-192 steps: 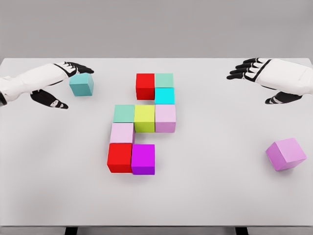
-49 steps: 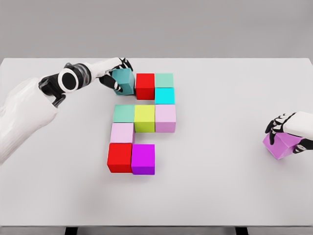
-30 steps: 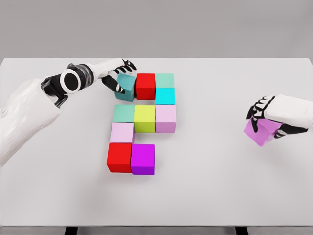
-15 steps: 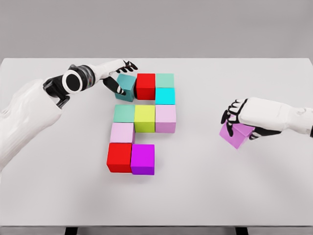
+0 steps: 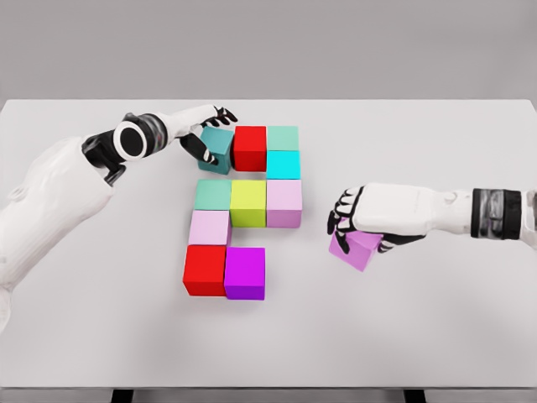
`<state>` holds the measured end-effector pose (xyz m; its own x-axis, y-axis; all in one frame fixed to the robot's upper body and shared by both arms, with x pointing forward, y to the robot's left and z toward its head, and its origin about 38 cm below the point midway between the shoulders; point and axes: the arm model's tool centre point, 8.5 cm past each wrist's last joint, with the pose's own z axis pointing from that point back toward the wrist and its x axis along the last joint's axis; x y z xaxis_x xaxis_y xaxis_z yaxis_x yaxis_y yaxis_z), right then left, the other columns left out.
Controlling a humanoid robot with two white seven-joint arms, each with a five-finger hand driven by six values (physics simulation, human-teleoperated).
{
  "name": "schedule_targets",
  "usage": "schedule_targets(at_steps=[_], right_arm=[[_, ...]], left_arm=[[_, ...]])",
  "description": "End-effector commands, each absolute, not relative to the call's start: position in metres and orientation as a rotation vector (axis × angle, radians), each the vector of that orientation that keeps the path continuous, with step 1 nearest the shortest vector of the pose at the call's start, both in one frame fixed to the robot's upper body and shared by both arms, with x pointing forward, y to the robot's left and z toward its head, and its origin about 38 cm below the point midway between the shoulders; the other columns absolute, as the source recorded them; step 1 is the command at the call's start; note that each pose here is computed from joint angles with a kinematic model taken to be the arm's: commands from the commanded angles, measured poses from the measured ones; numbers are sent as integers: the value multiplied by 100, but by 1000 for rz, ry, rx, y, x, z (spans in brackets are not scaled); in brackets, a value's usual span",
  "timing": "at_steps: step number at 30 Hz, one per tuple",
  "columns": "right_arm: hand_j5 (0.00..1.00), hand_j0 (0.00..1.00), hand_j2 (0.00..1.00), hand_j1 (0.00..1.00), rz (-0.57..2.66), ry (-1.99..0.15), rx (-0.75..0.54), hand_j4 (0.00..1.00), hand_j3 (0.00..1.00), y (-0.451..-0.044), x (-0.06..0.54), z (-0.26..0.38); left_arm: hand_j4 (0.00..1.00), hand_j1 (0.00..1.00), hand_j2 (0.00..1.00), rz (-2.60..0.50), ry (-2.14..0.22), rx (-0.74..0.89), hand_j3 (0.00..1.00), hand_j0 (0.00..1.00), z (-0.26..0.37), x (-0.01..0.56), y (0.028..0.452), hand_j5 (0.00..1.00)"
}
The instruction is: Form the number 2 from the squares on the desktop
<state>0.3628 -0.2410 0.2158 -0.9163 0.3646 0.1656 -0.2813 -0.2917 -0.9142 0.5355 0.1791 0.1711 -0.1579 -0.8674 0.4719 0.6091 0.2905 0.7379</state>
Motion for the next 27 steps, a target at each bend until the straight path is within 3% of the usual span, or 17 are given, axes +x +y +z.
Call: schedule_targets(at_steps=[1,5,6,7,8,14,16,17,22,27], right_arm=[[38,38,38,38,2257,-1558,-14,38,38,-226,356,200],[44,44,44,44,2265,-1560,3,44,44,-221,354,198],[52,52,52,52,2264,-1558,2,52,52,-222,355,198],[79,79,79,79,2264,-1558,-1,79,79,-222,355,198],[100,100,100,100,2264,-1562,-3,100,100,-221,355,199],[100,100,100,100,2256,-1593,-39,100,100,-221,361,210],[100,100,100,100,2214,-1629,-124,100,100,-235,369,228],[100,100,100,100,2199,-1635,-162,100,100,-242,371,235],[100,100,100,100,2124,-1593,-286,100,100,-285,375,248],[100,100,100,100,2093,-1459,-257,100,100,-310,373,214]], left_arm=[[87,87,87,-1327,-1126,298,87,87,171,536,177,87],[87,87,87,-1330,-1132,302,87,87,174,537,176,87],[87,87,87,-1332,-1136,300,87,87,175,537,176,87],[87,87,87,-1331,-1133,301,87,87,175,537,176,87],[87,87,87,-1331,-1135,302,87,87,175,537,176,87],[87,87,87,-1363,-1177,289,87,87,180,536,175,87],[96,96,96,-1390,-1206,290,96,96,183,535,184,96],[100,100,100,-1391,-1205,314,100,100,188,534,198,100],[100,100,100,-1370,-1169,426,100,100,211,522,297,100],[100,100,100,-1616,-1294,405,100,100,226,496,338,100]])
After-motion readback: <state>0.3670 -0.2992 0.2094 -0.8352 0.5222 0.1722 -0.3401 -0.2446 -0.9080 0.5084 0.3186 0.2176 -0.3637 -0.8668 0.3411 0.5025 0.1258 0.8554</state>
